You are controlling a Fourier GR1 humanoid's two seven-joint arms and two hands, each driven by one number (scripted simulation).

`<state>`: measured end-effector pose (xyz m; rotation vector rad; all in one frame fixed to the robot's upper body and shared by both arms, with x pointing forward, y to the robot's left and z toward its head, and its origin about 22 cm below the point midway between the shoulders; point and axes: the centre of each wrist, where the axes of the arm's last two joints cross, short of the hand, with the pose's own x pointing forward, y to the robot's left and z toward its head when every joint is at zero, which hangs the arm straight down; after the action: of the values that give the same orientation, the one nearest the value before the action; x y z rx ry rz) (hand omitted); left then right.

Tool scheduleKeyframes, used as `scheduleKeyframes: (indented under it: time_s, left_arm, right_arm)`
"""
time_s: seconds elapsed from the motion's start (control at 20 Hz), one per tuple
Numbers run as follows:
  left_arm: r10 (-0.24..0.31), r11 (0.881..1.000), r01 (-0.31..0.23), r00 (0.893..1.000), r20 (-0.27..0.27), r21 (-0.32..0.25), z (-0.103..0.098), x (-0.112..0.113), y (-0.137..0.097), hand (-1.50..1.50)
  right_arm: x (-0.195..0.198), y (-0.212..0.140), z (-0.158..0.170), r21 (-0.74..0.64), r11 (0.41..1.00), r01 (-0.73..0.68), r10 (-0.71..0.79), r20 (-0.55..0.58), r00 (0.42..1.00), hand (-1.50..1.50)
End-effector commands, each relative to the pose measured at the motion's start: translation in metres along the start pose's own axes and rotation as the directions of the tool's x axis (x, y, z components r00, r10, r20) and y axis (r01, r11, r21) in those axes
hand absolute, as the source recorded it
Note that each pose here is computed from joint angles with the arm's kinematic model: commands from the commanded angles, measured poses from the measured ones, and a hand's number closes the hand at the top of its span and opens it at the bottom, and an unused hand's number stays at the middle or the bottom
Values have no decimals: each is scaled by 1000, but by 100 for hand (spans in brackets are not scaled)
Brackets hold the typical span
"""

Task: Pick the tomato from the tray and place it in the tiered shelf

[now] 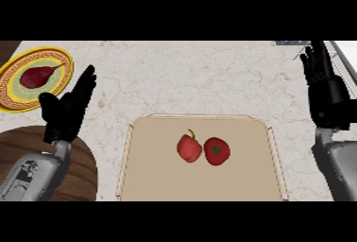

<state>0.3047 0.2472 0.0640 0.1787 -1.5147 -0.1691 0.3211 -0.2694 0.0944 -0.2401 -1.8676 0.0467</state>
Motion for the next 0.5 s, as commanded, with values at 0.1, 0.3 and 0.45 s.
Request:
scheduleKeyframes:
  time_s: [0.1,0.3,0.45]
  left_arm:
    - [25,1000,-25,999,36,7,0,8,23,0]
    - [111,994,-110,993,28,-14,-2,11,17,0]
    - [121,993,-121,993,8,-16,4,-4,13,0]
  right_arm:
    - [25,14,-29,295,955,8,-27,60,998,150]
    - [28,4,-39,288,841,-459,437,139,889,150]
    - [-3,53,-39,417,881,224,-151,-202,968,-150]
